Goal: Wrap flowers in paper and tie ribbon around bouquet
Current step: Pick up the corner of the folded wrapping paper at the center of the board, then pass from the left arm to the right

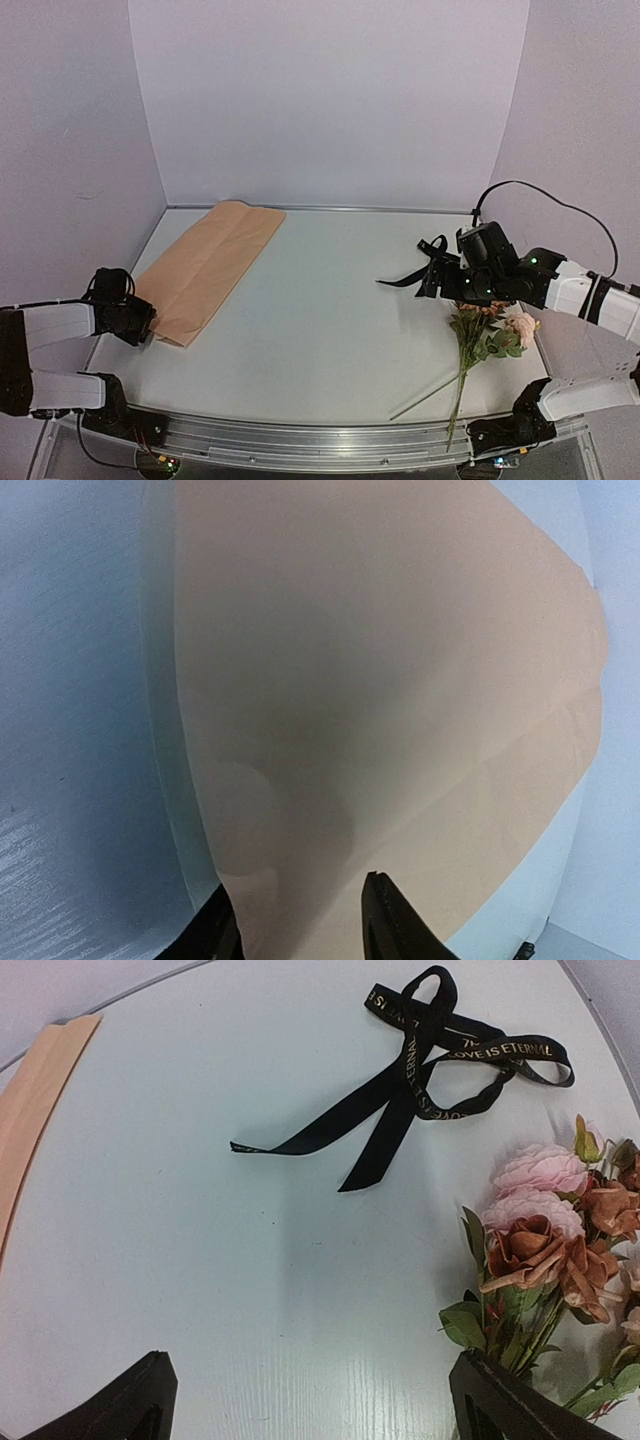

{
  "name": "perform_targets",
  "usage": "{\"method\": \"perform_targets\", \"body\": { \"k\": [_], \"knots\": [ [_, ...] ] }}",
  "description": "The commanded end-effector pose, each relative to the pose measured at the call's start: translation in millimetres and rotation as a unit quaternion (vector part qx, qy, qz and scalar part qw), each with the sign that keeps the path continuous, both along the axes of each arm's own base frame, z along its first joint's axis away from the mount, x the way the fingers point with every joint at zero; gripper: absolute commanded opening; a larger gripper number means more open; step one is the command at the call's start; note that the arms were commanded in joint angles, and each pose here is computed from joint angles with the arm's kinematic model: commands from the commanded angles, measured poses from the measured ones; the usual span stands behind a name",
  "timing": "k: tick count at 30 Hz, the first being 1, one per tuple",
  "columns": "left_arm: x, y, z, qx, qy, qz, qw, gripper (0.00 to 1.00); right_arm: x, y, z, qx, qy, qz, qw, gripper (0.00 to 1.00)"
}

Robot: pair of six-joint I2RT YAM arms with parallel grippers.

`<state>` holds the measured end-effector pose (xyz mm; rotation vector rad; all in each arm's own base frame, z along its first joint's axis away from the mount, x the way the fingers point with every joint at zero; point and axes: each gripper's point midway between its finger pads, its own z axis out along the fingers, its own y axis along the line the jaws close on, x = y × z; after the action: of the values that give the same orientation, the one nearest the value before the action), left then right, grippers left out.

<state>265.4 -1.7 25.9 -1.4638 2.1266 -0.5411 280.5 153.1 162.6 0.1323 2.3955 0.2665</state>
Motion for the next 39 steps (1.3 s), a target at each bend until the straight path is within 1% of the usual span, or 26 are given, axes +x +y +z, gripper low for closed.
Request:
{"method": "perform_targets", "body": {
  "k": [1,4,8,10,13,17,19,21,22,24,28,29,31,34,36,37,39],
  "knots": [
    [4.2,1.3,6.8,0.007,-0.019,-0.008,1.000,0.34,3.9,1.6,3.2,0.006,-0.006,-0.006,1.000,0.98],
    [3.6,3.1,9.4,0.016,-0.021,-0.011,1.000,0.20,4.1,2.6,3.4,0.007,-0.005,-0.006,1.000,0.98],
    [12.2,4.5,26.7,0.042,-0.047,-0.036,0.997,0.02,4.3,3.3,3.2,0.009,-0.004,-0.006,1.000,0.98],
    [21.4,4.3,45.7,0.066,-0.071,-0.062,0.993,0.00,4.5,3.6,3.5,0.009,-0.004,-0.006,1.000,0.98],
    [38.0,-0.2,80.9,0.105,-0.113,-0.118,0.981,0.00,5.2,3.8,4.4,0.009,-0.005,-0.006,1.000,0.98],
    [57.3,-18.8,119.5,0.142,-0.161,-0.216,0.953,0.00,7.7,6.0,5.8,0.011,-0.004,-0.007,1.000,0.98],
    [65.5,-30.4,133.3,0.157,-0.175,-0.263,0.936,0.00,9.2,8.1,5.3,0.013,-0.001,-0.008,1.000,0.98],
    [72.2,-51.4,145.5,0.166,-0.187,-0.315,0.916,0.00,10.1,10.0,4.6,0.017,0.002,-0.009,1.000,0.98],
    [75.1,-64.4,147.6,0.176,-0.188,-0.346,0.902,0.00,10.6,10.5,3.9,0.018,0.004,-0.011,1.000,0.98],
    [78.8,-97.0,153.9,0.208,-0.185,-0.411,0.868,0.00,11.5,11.2,3.3,0.021,0.006,-0.015,1.000,0.98],
    [74.4,-165.2,149.1,0.262,-0.162,-0.527,0.792,0.00,13.3,11.7,2.5,0.027,0.007,-0.025,0.999,0.98],
    [70.4,-182.5,143.4,0.272,-0.157,-0.556,0.770,0.00,14.1,11.9,2.2,0.030,0.007,-0.028,0.999,0.98],
    [58.1,-218.8,124.5,0.293,-0.135,-0.618,0.717,0.00,15.7,12.7,1.4,0.037,0.007,-0.036,0.999,0.98],
    [27.3,-274.2,93.1,0.337,-0.095,-0.700,0.622,0.00,18.0,18.1,-1.8,0.054,0.009,-0.040,0.998,0.98],
    [8.3,-302.5,62.2,0.353,-0.063,-0.744,0.564,0.00,19.4,26.7,-2.9,0.074,0.011,-0.032,0.997,0.98],
    [-0.4,-314.7,51.3,0.356,-0.057,-0.759,0.542,0.00,19.9,31.4,-3.1,0.085,0.012,-0.027,0.996,0.98],
    [-17.4,-339.0,38.7,0.359,-0.063,-0.781,0.508,0.00,20.6,39.7,-2.3,0.104,0.014,-0.017,0.994,0.98]
  ]
}}
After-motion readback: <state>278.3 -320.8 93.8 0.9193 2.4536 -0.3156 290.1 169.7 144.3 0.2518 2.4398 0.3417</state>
